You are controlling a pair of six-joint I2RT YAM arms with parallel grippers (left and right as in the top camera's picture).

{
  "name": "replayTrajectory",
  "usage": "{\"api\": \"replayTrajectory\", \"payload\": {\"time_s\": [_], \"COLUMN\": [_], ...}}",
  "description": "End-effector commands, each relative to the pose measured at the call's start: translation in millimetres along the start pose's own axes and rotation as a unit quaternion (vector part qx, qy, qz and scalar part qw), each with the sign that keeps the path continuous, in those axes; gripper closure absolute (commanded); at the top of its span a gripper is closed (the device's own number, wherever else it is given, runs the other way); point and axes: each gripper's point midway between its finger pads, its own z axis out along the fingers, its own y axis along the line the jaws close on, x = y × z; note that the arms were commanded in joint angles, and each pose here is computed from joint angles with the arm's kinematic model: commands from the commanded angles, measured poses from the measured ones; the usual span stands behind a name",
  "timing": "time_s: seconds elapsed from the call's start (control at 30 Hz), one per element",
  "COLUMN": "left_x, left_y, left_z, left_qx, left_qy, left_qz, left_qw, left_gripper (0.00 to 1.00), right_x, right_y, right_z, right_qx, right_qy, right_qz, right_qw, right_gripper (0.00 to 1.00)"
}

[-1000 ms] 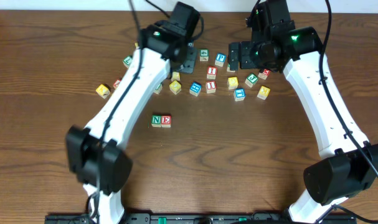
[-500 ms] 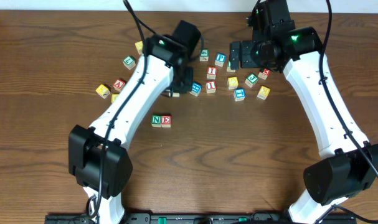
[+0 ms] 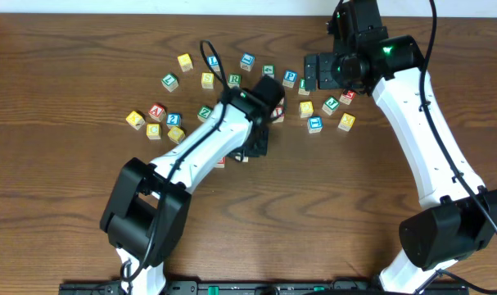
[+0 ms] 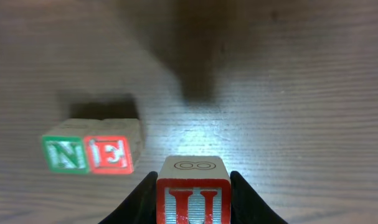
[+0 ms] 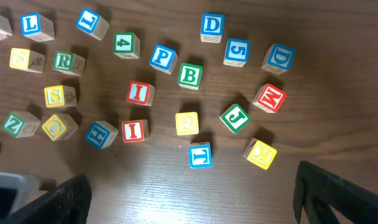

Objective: Spell out NEURIPS
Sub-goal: 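Lift the U block and carry it toward the right of the E block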

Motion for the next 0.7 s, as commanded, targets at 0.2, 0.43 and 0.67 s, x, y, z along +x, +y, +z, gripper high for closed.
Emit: {"api": "replayTrajectory", "payload": {"time_s": [0.2,0.43,0.67], "left_x": [24.5,20.5,12.8], "left_y": [12.6,9.8,5.3], "left_z": [40.2,42.8,44.9], "left_qx": [-0.019,-0.012,-0.002], "left_qy": [0.024,0.014,-0.004], "left_qz": [-0.016,-0.017,-0.013], "left_qw": [0.999,1.000,1.000], "left_gripper": [0.74,0.74,0.74], "right_x": [-6.2,-6.2,-6.2], "right_y": [3.3,3.3,3.3], "right_z": [-9.7,-9.7,-9.7], "right_qx": [0.002,0.002,0.002], "right_qy": [-0.016,-0.016,-0.016], "right_qz": [-0.011,-0.011,-0.011], "right_qw": [1.000,1.000,1.000], "right_gripper": [0.01,0.01,0.01]}}
